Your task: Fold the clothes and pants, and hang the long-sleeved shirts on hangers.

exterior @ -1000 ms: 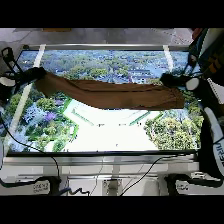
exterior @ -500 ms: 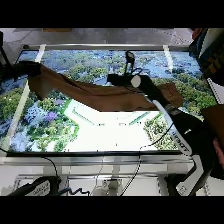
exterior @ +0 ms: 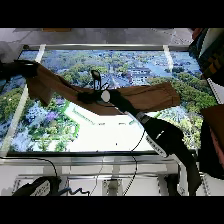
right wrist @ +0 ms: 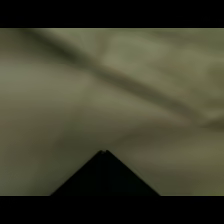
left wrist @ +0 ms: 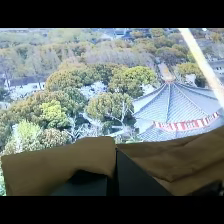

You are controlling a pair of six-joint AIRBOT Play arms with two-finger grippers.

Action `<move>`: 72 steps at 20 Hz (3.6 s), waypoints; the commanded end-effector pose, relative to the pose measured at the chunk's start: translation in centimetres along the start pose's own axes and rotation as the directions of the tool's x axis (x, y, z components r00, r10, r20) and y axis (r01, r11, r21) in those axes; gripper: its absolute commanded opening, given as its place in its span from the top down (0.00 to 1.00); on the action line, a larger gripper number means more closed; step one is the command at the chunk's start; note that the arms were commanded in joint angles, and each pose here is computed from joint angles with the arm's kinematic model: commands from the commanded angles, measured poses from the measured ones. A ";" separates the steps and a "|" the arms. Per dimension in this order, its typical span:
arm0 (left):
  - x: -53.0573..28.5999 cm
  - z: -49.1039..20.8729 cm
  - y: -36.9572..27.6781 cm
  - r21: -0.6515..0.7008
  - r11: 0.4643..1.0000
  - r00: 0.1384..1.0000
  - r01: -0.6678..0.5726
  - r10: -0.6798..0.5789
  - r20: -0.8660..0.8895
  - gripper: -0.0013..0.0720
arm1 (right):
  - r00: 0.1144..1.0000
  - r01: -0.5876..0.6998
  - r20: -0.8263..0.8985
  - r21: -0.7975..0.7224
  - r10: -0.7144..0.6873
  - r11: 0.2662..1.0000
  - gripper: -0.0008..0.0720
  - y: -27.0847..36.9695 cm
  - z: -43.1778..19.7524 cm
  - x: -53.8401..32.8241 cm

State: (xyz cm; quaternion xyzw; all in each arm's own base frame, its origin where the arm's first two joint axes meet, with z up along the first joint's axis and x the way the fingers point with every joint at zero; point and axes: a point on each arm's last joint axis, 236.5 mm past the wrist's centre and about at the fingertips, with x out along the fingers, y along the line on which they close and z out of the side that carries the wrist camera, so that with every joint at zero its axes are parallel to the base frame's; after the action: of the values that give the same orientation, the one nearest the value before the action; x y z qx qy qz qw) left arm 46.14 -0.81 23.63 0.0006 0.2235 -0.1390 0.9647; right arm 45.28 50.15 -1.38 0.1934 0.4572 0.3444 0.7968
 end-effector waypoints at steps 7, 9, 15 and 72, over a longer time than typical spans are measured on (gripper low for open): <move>3.3 -2.0 -0.9 -0.115 0.990 0.995 0.084 -0.090 -0.044 0.97 | 0.983 -0.095 -0.164 -0.068 0.083 0.993 0.95 7.6 -9.8 3.1; 4.3 -2.4 -2.9 -0.163 0.974 0.985 0.156 -0.166 -0.049 0.97 | 0.983 -0.087 -0.166 -0.090 0.071 0.992 0.95 7.5 -10.0 3.1; 6.9 -8.1 -9.8 -0.182 0.926 0.896 0.331 -0.369 -0.246 0.97 | 0.971 0.073 -0.218 -0.098 -0.093 0.993 0.95 -1.6 -5.2 -0.6; 0.1 -14.9 -5.7 -0.311 0.937 0.865 0.156 -0.282 -0.416 0.97 | 0.938 0.293 -0.146 -0.149 -0.314 0.945 0.95 -14.9 5.6 -15.7</move>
State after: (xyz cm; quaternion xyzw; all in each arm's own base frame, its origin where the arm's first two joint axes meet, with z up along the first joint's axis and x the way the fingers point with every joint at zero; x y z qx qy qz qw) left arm 39.67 -5.29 5.27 -0.1670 0.4984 -0.2203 0.8217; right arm 51.08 26.77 2.30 0.0354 0.5225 0.2467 0.8154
